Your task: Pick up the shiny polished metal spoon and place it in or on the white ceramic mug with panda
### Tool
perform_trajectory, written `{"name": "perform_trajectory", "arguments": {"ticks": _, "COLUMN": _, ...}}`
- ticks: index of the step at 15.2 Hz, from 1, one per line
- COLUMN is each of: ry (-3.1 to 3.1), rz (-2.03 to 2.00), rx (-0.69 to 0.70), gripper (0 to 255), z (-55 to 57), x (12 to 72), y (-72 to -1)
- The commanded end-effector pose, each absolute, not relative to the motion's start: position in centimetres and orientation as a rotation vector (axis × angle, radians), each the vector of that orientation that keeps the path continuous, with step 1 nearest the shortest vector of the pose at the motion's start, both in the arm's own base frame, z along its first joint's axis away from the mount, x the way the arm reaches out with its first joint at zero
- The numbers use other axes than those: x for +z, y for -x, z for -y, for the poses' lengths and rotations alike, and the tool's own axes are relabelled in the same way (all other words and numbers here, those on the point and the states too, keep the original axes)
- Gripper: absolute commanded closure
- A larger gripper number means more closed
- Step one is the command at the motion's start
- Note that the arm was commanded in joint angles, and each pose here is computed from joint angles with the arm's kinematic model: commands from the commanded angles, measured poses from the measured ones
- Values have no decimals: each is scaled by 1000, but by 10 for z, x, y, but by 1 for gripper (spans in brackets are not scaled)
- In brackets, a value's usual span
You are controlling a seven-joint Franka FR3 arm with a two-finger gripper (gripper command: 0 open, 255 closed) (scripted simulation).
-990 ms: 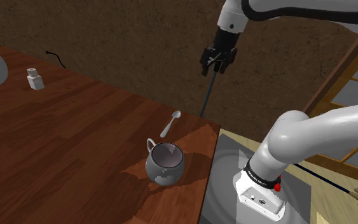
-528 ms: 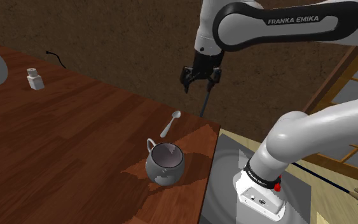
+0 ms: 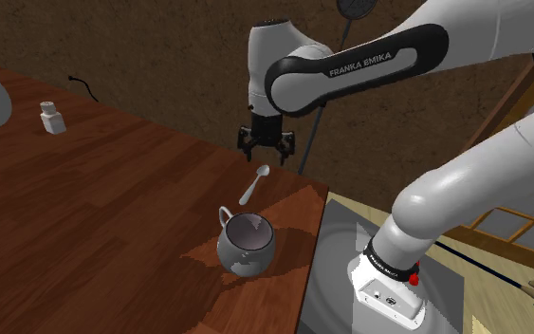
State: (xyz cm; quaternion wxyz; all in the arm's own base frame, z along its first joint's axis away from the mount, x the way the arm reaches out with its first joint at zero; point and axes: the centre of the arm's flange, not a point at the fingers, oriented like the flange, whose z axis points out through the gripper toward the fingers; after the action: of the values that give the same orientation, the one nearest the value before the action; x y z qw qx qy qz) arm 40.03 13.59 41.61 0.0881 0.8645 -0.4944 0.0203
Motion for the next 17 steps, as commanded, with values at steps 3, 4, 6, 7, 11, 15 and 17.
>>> {"name": "perform_trajectory", "arguments": {"ticks": 3, "ry": -2393, "rz": 1700, "rx": 42, "gripper": 0, "z": -156, "x": 372, "y": -428}}
{"name": "perform_trajectory", "arguments": {"ticks": 4, "ry": -2393, "rz": 1700, "rx": 42, "gripper": 0, "z": -155, "x": 367, "y": -427}}
{"name": "perform_trajectory", "arguments": {"ticks": 6, "ry": -2393, "rz": 1700, "rx": 42, "gripper": 0, "z": -153, "x": 356, "y": -426}}
{"name": "perform_trajectory", "arguments": {"ticks": 7, "ry": -2393, "rz": 1700, "rx": 42, "gripper": 0, "z": -152, "x": 351, "y": -426}}
{"name": "perform_trajectory", "arguments": {"ticks": 11, "ry": -2393, "rz": 1700, "rx": 42, "gripper": 0, "z": -149, "x": 333, "y": -424}}
{"name": "perform_trajectory", "arguments": {"ticks": 15, "ry": -2393, "rz": 1700, "rx": 42, "gripper": 0, "z": -149, "x": 333, "y": -424}}
{"name": "perform_trajectory", "arguments": {"ticks": 17, "ry": -2393, "rz": 1700, "rx": 42, "gripper": 0, "z": -149, "x": 333, "y": -424}}
